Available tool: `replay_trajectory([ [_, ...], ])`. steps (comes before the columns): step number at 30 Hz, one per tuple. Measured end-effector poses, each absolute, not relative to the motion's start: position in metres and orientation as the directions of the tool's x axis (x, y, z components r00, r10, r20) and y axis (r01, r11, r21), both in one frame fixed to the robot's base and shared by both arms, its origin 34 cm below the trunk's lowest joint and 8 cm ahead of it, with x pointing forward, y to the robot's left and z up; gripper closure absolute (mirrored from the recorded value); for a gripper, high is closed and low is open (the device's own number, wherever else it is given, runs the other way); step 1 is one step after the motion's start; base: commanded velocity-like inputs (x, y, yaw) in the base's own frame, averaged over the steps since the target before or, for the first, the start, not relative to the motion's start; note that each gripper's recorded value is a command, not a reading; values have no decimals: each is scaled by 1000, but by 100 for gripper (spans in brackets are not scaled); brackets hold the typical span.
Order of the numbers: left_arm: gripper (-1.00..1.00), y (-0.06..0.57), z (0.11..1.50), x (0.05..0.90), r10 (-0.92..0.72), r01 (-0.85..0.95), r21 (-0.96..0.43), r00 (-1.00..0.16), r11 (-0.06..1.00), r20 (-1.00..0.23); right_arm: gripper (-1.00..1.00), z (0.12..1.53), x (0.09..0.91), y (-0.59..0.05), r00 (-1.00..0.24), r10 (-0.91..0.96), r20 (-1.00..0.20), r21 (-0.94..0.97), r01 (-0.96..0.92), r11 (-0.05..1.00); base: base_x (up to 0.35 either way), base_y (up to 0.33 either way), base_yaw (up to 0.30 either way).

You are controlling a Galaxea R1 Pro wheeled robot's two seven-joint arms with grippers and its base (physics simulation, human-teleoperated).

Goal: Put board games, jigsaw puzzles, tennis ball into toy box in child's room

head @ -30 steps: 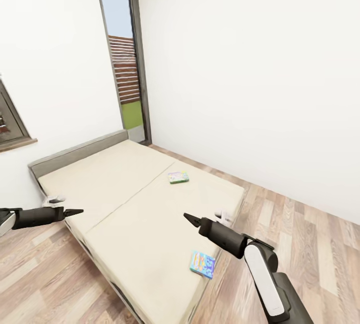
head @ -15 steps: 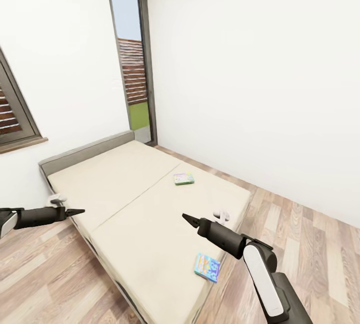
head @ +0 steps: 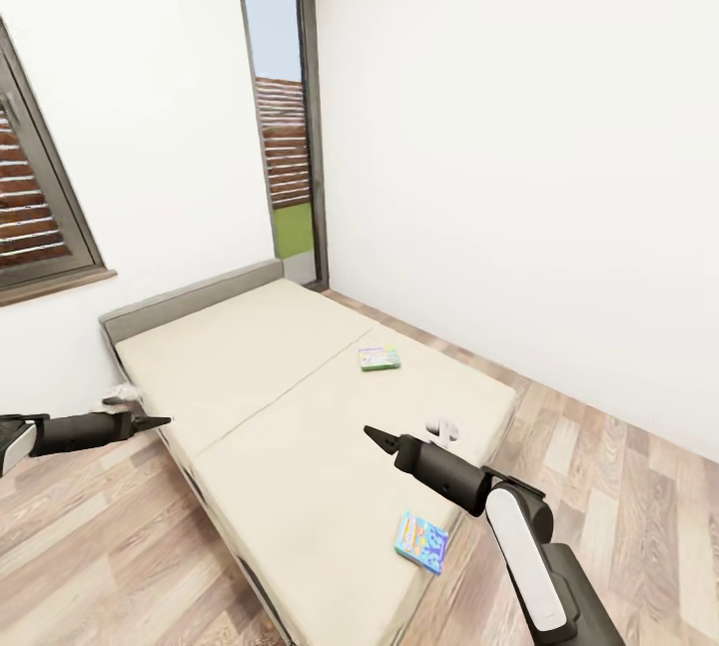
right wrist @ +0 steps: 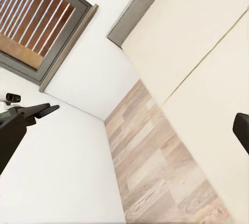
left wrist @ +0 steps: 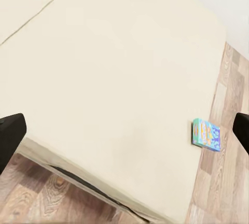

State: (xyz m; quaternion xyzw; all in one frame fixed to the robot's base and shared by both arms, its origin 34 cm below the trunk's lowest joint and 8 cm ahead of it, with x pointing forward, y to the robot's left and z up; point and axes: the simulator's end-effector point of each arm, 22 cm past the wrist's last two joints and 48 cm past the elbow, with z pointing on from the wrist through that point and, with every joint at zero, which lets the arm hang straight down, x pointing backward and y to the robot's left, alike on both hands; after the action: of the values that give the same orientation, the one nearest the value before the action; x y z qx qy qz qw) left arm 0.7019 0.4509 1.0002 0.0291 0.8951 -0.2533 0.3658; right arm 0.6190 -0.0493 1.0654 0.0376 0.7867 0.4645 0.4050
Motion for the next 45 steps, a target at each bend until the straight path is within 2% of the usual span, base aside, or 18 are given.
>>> replay_trajectory([
  [8,-100,451,1000,702,-133,237,-431,-730,871,-670,-100,1065,619,-49,-670,436,-602,762,-316,566,60,-73,169],
  [28,-100,448,999,702,-131,240,-433,-732,869,-669,-100,1066,619,-49,-669,436,-602,761,-317,565,26,-122,6],
  [45,-100,447,998,703,-131,240,-433,-732,869,-668,-100,1066,619,-49,-668,436,-603,761,-318,565,0,-284,0],
])
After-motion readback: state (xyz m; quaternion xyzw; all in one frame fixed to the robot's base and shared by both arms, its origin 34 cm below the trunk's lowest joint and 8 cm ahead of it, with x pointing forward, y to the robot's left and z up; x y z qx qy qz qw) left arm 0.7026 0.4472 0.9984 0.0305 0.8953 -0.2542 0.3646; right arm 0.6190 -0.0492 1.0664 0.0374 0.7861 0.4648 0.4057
